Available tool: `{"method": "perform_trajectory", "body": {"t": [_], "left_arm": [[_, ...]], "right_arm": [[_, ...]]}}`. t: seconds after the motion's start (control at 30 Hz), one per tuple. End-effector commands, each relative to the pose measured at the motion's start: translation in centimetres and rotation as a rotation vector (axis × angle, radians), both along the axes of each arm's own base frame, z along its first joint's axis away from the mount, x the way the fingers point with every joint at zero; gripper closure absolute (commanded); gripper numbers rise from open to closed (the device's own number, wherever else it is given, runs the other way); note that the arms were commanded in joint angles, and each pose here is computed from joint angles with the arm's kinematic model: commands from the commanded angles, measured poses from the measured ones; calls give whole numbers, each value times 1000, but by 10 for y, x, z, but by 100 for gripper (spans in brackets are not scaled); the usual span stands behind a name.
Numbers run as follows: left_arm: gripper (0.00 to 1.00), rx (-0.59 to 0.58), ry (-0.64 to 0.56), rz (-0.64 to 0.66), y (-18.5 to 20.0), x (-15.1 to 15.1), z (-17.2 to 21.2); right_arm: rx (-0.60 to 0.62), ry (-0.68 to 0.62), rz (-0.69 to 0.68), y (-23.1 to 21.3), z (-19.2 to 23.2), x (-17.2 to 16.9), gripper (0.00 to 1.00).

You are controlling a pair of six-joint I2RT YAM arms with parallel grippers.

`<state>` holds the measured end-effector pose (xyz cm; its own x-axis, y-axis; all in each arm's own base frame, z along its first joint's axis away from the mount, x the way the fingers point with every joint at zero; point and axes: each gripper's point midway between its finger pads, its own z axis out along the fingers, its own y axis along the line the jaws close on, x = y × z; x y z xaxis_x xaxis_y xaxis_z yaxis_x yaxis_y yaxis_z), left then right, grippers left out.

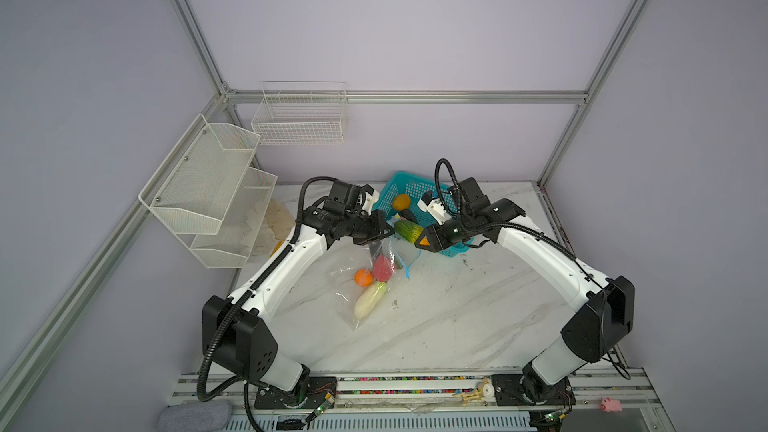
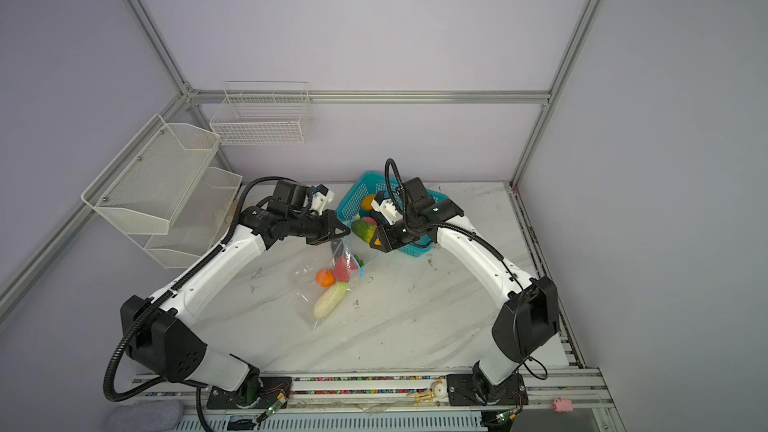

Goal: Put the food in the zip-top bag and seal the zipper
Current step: 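Carry the papaya over the bag mouth held by the left gripper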

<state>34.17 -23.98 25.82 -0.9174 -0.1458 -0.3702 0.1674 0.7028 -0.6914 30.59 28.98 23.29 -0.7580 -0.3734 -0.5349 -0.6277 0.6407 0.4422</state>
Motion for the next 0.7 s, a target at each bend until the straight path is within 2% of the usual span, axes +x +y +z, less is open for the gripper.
{"method": "perform_trajectory", "body": {"t": [0.0,0.67], "left_arm": [[100,-35,-93,-9,1,0,28],[100,-45,-87,-6,2,-2,28]], "right_arm": [[2,0,28,4,-5,-3,56],[-3,1,114,50,-13,-3,57]]}}
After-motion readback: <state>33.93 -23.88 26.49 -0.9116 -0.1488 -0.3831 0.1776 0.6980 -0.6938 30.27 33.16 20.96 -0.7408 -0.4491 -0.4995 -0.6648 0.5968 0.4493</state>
